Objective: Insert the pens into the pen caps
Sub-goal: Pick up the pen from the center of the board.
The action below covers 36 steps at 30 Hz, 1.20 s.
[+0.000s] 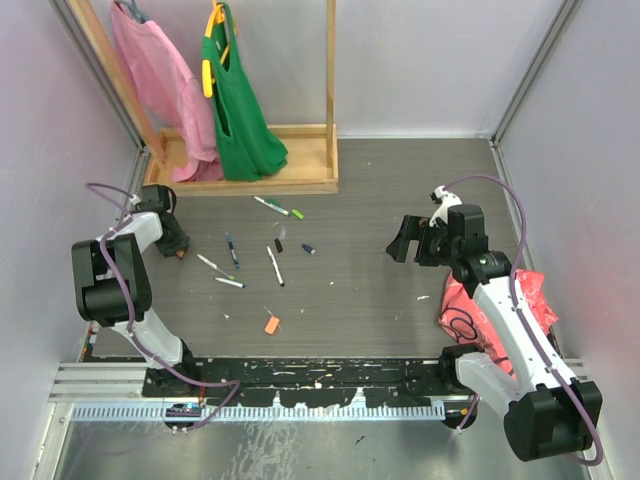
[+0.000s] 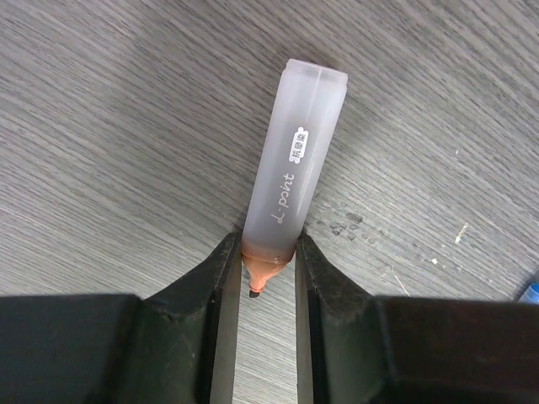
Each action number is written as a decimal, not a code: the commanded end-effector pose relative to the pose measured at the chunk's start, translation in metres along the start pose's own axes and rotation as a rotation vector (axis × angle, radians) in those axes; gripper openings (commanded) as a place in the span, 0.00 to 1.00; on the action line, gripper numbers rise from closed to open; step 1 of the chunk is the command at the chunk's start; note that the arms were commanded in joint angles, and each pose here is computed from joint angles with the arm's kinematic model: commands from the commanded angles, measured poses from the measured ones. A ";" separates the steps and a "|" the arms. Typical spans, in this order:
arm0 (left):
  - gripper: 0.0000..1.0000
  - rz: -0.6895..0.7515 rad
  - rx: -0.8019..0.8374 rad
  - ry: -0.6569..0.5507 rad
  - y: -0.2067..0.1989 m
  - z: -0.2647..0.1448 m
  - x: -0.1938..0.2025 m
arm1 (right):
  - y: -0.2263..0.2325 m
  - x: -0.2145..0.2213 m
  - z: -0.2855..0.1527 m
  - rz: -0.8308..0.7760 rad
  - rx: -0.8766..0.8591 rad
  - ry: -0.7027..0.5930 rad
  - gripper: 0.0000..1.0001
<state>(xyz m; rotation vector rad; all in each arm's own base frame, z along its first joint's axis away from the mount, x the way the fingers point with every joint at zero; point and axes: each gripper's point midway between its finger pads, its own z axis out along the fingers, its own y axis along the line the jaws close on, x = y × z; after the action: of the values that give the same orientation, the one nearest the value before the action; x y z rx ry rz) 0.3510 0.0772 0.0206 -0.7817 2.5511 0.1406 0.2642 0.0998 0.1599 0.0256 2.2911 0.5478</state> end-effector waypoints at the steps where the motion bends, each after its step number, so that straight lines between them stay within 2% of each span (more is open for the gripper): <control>1: 0.15 -0.010 0.057 -0.019 -0.008 -0.008 -0.006 | 0.008 -0.021 -0.005 -0.028 -0.019 -0.076 0.99; 9: 0.08 -0.037 0.168 -0.094 -0.021 -0.049 -0.017 | 0.007 -0.023 -0.008 -0.027 -0.008 -0.084 0.99; 11: 0.01 -0.041 0.212 -0.094 -0.027 -0.062 -0.014 | 0.007 -0.024 -0.009 -0.029 -0.006 -0.091 0.99; 12: 0.00 -0.052 0.231 -0.097 -0.029 -0.069 -0.013 | 0.007 -0.026 -0.010 -0.029 -0.005 -0.096 0.99; 18: 0.00 -0.054 0.338 -0.136 -0.040 -0.124 0.002 | 0.008 -0.039 -0.022 0.008 0.027 -0.157 0.99; 23: 0.00 0.011 0.515 -0.187 -0.060 -0.187 0.022 | 0.014 -0.041 -0.034 0.050 0.013 -0.180 0.99; 28: 0.00 0.074 0.772 -0.153 -0.082 -0.235 0.052 | 0.007 -0.033 -0.044 0.049 0.059 -0.172 0.99; 32: 0.00 0.112 0.864 -0.140 -0.081 -0.261 0.073 | 0.015 -0.025 -0.057 0.023 0.024 -0.137 0.99; 36: 0.00 0.122 0.882 -0.147 -0.075 -0.275 0.092 | 0.031 -0.018 -0.070 0.029 -0.053 -0.134 0.99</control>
<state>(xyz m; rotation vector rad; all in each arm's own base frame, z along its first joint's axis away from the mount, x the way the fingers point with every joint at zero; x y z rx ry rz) 0.2417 -0.0757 0.2168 -0.3188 2.1792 -0.6999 0.2374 0.0867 0.1994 0.1272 2.2110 0.5156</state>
